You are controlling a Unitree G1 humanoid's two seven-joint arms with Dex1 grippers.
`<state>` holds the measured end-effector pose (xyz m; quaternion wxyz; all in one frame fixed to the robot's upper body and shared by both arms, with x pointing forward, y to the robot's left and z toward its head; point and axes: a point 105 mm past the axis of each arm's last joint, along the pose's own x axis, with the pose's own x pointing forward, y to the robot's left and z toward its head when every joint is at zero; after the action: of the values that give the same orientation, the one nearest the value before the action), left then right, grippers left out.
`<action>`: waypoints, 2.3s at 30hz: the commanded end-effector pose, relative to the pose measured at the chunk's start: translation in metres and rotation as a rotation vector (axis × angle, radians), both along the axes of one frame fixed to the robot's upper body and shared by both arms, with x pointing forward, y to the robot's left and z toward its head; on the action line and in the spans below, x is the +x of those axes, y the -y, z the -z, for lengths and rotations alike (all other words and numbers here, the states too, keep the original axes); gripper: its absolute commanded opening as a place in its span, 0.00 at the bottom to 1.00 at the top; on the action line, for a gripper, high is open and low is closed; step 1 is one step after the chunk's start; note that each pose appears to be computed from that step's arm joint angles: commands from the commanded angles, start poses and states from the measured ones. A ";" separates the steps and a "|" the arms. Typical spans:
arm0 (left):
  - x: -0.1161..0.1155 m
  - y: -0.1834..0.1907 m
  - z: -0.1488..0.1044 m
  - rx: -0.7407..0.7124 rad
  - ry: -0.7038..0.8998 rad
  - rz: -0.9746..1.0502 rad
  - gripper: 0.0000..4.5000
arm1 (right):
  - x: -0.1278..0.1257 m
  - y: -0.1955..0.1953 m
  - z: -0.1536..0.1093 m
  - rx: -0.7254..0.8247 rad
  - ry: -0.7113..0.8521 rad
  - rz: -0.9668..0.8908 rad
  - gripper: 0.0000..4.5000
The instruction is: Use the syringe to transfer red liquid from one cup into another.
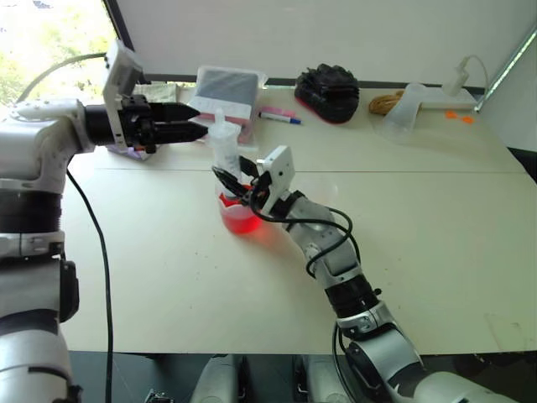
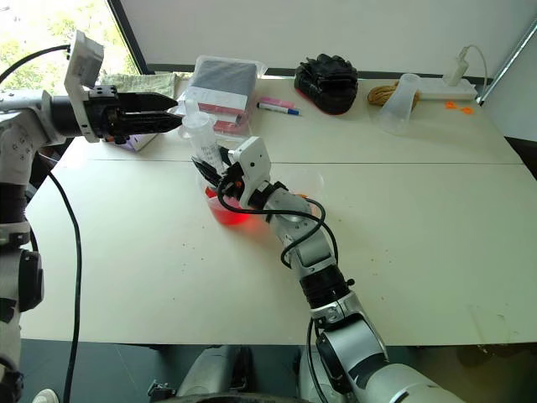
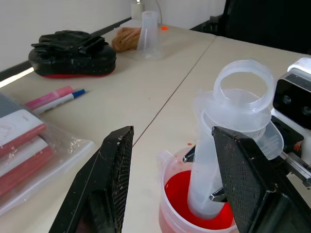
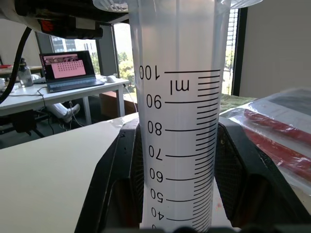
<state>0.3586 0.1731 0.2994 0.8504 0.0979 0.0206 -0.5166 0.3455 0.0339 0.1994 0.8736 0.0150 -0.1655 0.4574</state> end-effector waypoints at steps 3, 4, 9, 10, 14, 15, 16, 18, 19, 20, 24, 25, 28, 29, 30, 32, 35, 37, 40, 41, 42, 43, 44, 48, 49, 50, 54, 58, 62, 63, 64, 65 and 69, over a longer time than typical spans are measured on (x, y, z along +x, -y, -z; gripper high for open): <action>-0.003 0.010 -0.023 -0.031 0.061 0.054 0.59 | -0.007 -0.004 -0.010 0.009 0.060 -0.023 0.31; -0.003 0.011 -0.025 -0.040 0.058 0.060 0.59 | -0.007 -0.004 -0.009 0.006 0.060 -0.022 0.31; -0.009 0.008 -0.028 -0.029 0.042 0.099 0.59 | -0.007 -0.004 -0.008 0.002 0.064 -0.019 0.31; -0.011 0.007 -0.028 -0.025 0.040 0.103 0.59 | -0.007 -0.004 -0.008 0.002 0.065 -0.019 0.31; -0.014 0.005 -0.029 -0.016 0.028 0.116 0.59 | -0.005 -0.004 -0.009 0.002 0.067 -0.017 0.31; -0.016 0.005 -0.028 -0.012 0.025 0.122 0.59 | -0.005 -0.004 -0.009 0.003 0.067 -0.017 0.31; -0.017 0.005 -0.028 -0.008 0.022 0.125 0.59 | -0.006 -0.004 -0.009 0.002 0.068 -0.018 0.31; -0.018 0.004 -0.027 -0.001 0.025 0.127 0.59 | -0.006 -0.005 -0.009 0.002 0.069 -0.020 0.31; -0.018 0.005 -0.027 -0.003 0.026 0.127 0.59 | -0.006 -0.005 -0.009 0.003 0.068 -0.020 0.31; -0.017 0.006 -0.027 -0.008 0.024 0.129 0.59 | -0.006 -0.005 -0.009 0.003 0.069 -0.022 0.31; -0.013 0.014 -0.025 -0.022 0.025 0.132 0.59 | -0.006 -0.006 -0.008 -0.002 0.070 -0.027 0.31; -0.012 0.016 -0.024 -0.028 0.026 0.132 0.59 | -0.006 -0.006 -0.008 -0.005 0.072 -0.028 0.31; -0.011 0.020 -0.022 -0.037 0.024 0.141 0.59 | -0.006 -0.005 -0.008 -0.010 0.073 -0.023 0.31; -0.010 0.022 -0.020 -0.037 0.022 0.141 0.59 | -0.005 -0.005 -0.008 -0.011 0.073 -0.021 0.31; -0.008 0.023 -0.019 -0.037 0.021 0.141 0.59 | -0.005 -0.004 -0.008 -0.012 0.073 -0.020 0.31; -0.005 0.028 -0.016 -0.044 0.022 0.142 0.59 | -0.004 -0.004 -0.007 -0.016 0.075 -0.018 0.31; -0.002 0.034 -0.018 -0.064 0.027 0.147 0.59 | -0.004 -0.003 -0.007 -0.021 0.077 -0.015 0.31; -0.002 0.037 -0.019 -0.072 0.027 0.153 0.59 | -0.004 -0.003 -0.007 -0.022 0.079 -0.014 0.31; -0.004 0.040 -0.016 -0.077 0.016 0.171 0.48 | -0.003 -0.002 -0.008 -0.022 0.080 -0.010 0.31; -0.004 0.040 -0.015 -0.076 0.014 0.174 0.42 | -0.003 -0.002 -0.008 -0.023 0.080 -0.010 0.31; -0.005 0.041 -0.014 -0.075 0.012 0.178 0.35 | -0.003 -0.002 -0.008 -0.023 0.080 -0.010 0.31; -0.005 0.042 -0.014 -0.075 0.012 0.181 0.28 | -0.003 -0.002 -0.008 -0.022 0.079 -0.010 0.31; -0.005 0.043 -0.014 -0.075 0.011 0.182 0.18 | -0.003 -0.002 -0.008 -0.021 0.079 -0.010 0.31; -0.007 0.044 -0.014 -0.076 0.004 0.188 0.01 | -0.003 -0.002 -0.008 -0.021 0.077 -0.011 0.31; -0.008 0.044 -0.013 -0.074 -0.001 0.191 0.01 | -0.003 -0.002 -0.008 -0.021 0.076 -0.011 0.31; -0.008 0.044 -0.012 -0.073 -0.006 0.195 0.01 | -0.003 -0.002 -0.008 -0.021 0.076 -0.011 0.31; -0.011 0.045 -0.012 -0.070 -0.005 0.207 0.01 | -0.003 -0.001 -0.007 -0.020 0.071 -0.012 0.31; -0.010 0.045 -0.024 -0.105 0.022 0.196 0.01 | -0.003 -0.002 -0.005 -0.020 0.065 -0.013 0.31; -0.008 0.045 -0.035 -0.125 0.056 0.182 0.01 | -0.003 -0.003 -0.001 -0.019 0.053 -0.014 0.31; -0.007 0.045 -0.036 -0.122 0.065 0.180 0.01 | -0.003 -0.003 0.000 -0.014 0.045 -0.014 0.31; -0.007 0.045 -0.038 -0.125 0.071 0.177 0.01 | -0.002 -0.003 0.000 -0.012 0.040 -0.014 0.31; -0.006 0.045 -0.040 -0.130 0.078 0.174 0.01 | -0.002 -0.003 0.001 -0.013 0.037 -0.014 0.31; -0.006 0.045 -0.048 -0.140 0.095 0.173 0.01 | -0.002 -0.003 0.007 -0.023 0.025 -0.017 0.31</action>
<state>0.3628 0.1298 0.3064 0.8128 0.0402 0.0089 -0.5811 0.3519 0.0230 0.1972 0.8805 0.0028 -0.1759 0.4401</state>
